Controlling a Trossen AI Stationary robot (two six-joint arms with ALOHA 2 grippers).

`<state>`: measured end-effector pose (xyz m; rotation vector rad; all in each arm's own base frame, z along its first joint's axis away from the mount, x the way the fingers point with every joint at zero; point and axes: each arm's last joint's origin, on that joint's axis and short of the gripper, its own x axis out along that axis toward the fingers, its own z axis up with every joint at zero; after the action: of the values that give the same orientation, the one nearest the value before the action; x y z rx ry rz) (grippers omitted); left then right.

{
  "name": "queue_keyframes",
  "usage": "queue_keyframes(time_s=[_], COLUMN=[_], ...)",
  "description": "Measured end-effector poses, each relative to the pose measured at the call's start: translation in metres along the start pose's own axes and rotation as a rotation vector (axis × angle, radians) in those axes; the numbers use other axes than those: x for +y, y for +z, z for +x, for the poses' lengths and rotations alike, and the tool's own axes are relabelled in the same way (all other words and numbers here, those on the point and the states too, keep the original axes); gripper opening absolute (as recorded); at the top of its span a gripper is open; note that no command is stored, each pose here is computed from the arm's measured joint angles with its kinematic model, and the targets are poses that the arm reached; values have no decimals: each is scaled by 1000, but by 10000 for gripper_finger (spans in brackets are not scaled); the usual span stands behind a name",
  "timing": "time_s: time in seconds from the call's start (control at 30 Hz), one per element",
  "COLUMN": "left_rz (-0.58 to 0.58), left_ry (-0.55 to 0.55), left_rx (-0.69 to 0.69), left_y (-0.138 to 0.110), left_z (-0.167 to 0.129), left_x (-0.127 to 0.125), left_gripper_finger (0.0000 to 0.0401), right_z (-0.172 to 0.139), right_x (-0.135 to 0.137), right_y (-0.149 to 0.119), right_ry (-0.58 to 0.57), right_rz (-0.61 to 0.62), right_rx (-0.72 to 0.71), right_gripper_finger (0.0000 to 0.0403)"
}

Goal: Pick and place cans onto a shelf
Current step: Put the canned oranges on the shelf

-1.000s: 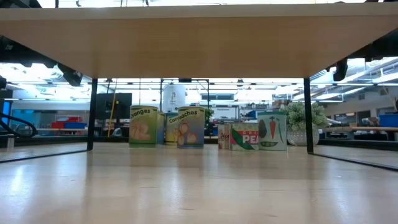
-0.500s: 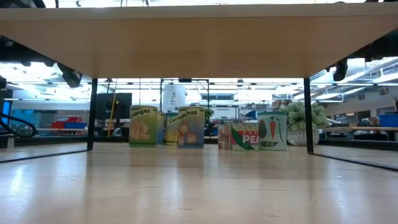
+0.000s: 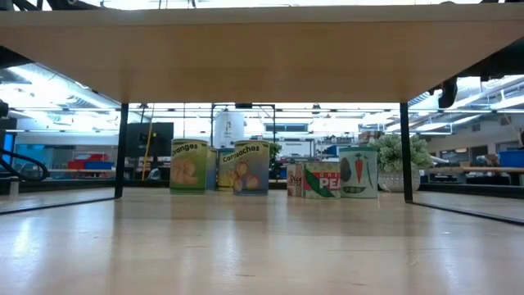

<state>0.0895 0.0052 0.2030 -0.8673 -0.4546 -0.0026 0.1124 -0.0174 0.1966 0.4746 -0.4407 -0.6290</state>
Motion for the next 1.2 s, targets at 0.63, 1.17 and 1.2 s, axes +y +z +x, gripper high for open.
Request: queue_keyframes(time_s=[0.63, 1.17, 1.2], left_rz=[256, 343, 350], left_ry=[6, 392, 409], left_rx=[-221, 33, 57], left_y=[50, 55, 57], left_z=[19, 81, 85], left_x=[-56, -61, -62], left_gripper_finger=[124, 239, 242], right_z=[-1, 18, 20], right_x=[7, 42, 45], right_y=[15, 55, 57], right_ry=[139, 220, 210], right_rz=[512, 328, 312], right_rx=[-86, 10, 27], right_gripper_finger=[217, 217, 217])
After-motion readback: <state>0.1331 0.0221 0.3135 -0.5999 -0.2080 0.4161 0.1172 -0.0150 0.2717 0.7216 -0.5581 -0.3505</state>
